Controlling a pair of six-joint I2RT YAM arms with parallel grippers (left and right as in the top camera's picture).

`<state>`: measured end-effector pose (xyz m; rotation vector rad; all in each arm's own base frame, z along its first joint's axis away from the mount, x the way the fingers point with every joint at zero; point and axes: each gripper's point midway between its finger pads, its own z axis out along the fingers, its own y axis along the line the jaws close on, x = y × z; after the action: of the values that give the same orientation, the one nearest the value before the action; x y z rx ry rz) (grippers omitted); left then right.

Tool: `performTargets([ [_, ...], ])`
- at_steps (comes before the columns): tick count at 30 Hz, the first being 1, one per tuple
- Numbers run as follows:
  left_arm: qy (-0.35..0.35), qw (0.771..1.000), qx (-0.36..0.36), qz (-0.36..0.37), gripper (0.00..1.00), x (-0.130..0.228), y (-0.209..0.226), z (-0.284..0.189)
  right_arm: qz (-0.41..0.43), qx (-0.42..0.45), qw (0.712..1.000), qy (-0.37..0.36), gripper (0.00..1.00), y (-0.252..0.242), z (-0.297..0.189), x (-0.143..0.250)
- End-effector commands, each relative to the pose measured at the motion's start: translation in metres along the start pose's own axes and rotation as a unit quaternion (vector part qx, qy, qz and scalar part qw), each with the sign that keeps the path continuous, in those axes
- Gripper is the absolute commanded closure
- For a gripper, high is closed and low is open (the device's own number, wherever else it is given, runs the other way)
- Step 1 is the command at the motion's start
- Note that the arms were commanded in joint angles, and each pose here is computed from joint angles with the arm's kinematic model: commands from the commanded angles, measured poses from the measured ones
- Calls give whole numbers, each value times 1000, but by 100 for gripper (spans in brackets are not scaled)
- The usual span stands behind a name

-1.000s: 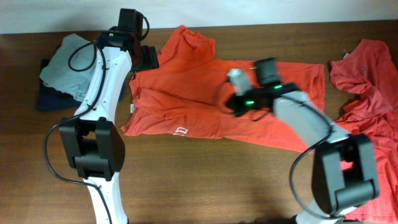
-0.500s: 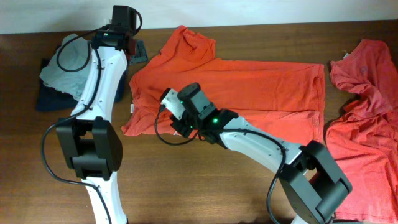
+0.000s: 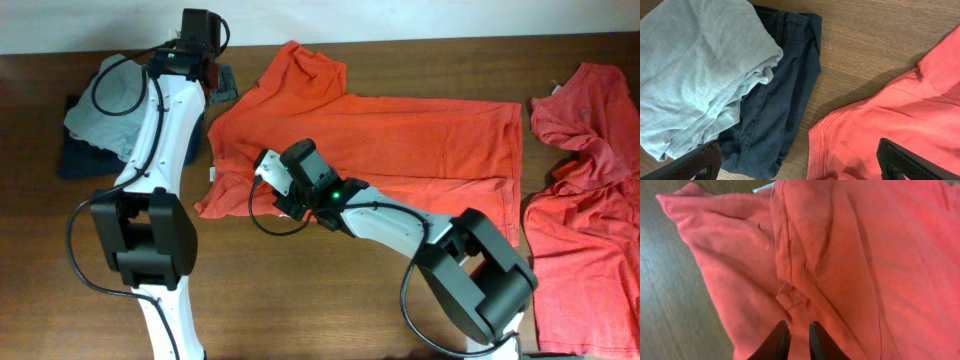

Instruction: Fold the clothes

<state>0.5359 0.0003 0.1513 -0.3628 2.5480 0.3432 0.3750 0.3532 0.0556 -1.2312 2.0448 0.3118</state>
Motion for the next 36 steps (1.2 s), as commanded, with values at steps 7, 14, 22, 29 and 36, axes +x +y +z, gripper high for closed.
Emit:
performTargets([
  [7,-19,1000,-2,0,1,-11,5,-14,-11,-4,1000,3,80,7,19,8],
  [14,-19,1000,-2,0,1,-11,5,-14,-10,-7,1000,13,80,9,28,18],
  [22,-19,1000,-2,0,1,-11,5,-14,-10,-7,1000,12,63,9,33,20],
  [29,-19,1000,-2,0,1,-11,5,-14,-8,-11,999,29,62,12,44,35],
  [36,-19,1000,-2,0,1,-11,5,-14,-12,24,1000,6,71,-1,43,22],
])
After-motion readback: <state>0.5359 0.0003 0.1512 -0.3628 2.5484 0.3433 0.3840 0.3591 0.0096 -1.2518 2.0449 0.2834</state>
